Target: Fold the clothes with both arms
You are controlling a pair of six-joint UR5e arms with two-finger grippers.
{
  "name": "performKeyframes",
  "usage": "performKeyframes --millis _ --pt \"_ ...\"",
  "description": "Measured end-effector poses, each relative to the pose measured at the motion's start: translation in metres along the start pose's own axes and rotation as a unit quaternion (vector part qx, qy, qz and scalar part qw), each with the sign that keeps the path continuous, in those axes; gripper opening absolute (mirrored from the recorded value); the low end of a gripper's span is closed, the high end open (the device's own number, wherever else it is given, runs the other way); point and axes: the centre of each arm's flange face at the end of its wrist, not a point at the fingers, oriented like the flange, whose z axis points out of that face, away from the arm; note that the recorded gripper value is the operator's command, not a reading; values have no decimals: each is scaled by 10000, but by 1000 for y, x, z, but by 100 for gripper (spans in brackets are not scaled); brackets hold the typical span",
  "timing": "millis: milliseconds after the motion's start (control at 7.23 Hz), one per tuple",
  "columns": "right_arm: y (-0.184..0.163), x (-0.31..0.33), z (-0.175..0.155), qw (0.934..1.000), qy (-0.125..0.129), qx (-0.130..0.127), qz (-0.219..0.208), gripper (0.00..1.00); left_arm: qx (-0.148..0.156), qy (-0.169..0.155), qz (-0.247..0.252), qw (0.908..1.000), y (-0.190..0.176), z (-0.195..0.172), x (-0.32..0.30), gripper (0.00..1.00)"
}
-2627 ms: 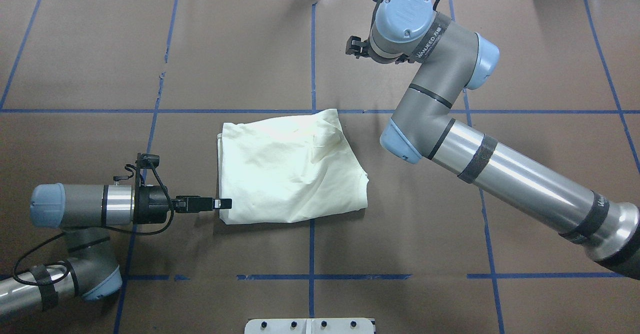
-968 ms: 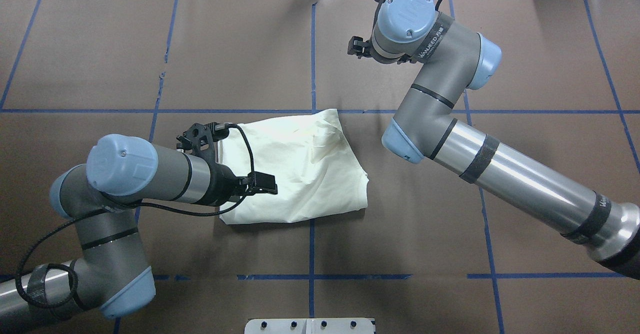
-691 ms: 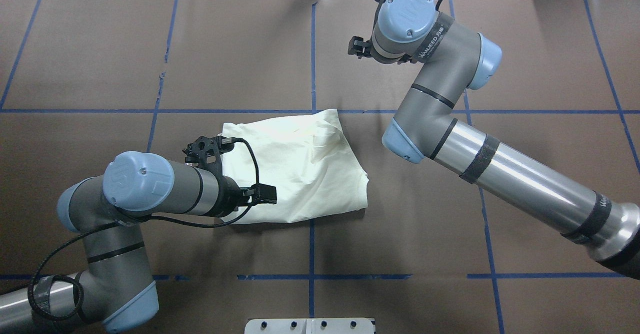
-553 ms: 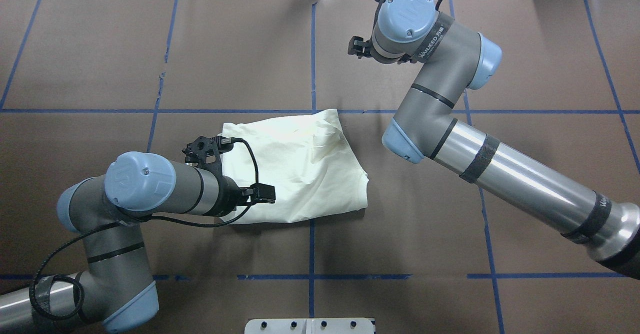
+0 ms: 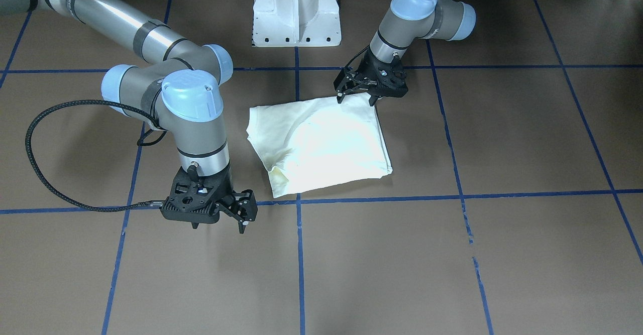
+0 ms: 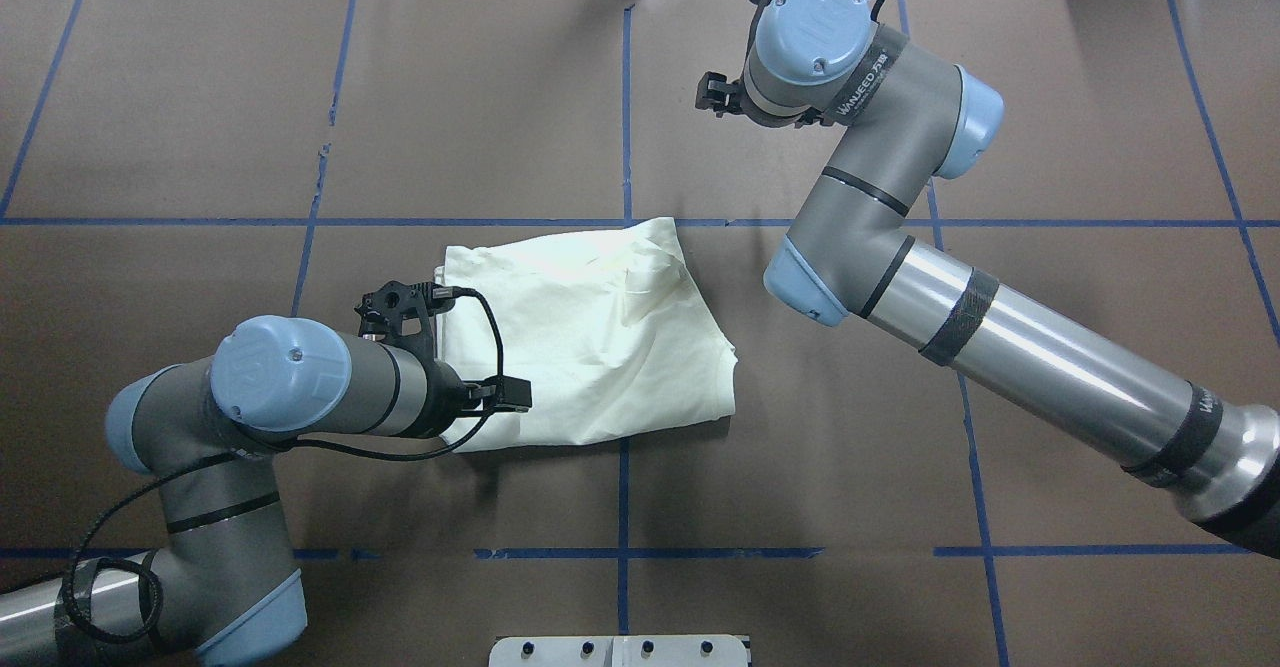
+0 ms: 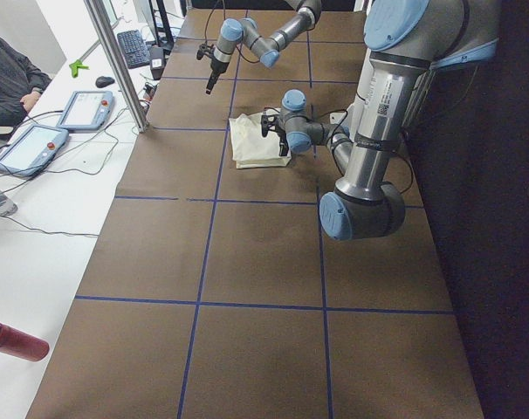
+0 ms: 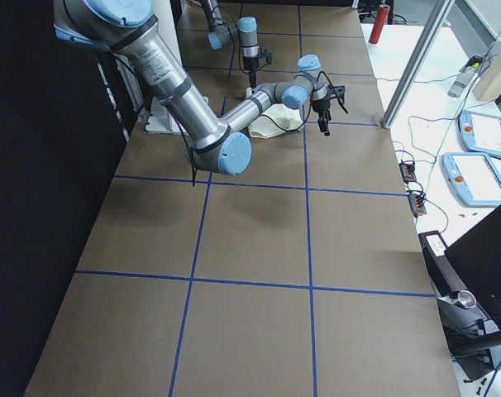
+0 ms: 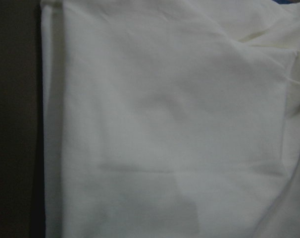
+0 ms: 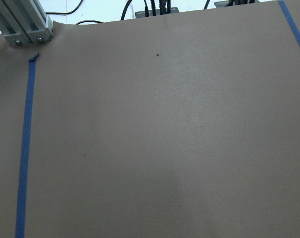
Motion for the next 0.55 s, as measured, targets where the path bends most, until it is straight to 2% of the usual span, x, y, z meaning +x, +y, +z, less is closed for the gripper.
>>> performKeyframes --millis 553 --pt "0 1 0 10000 7 -10 -5 100 -66 -42 75 9999 17 10 1 100"
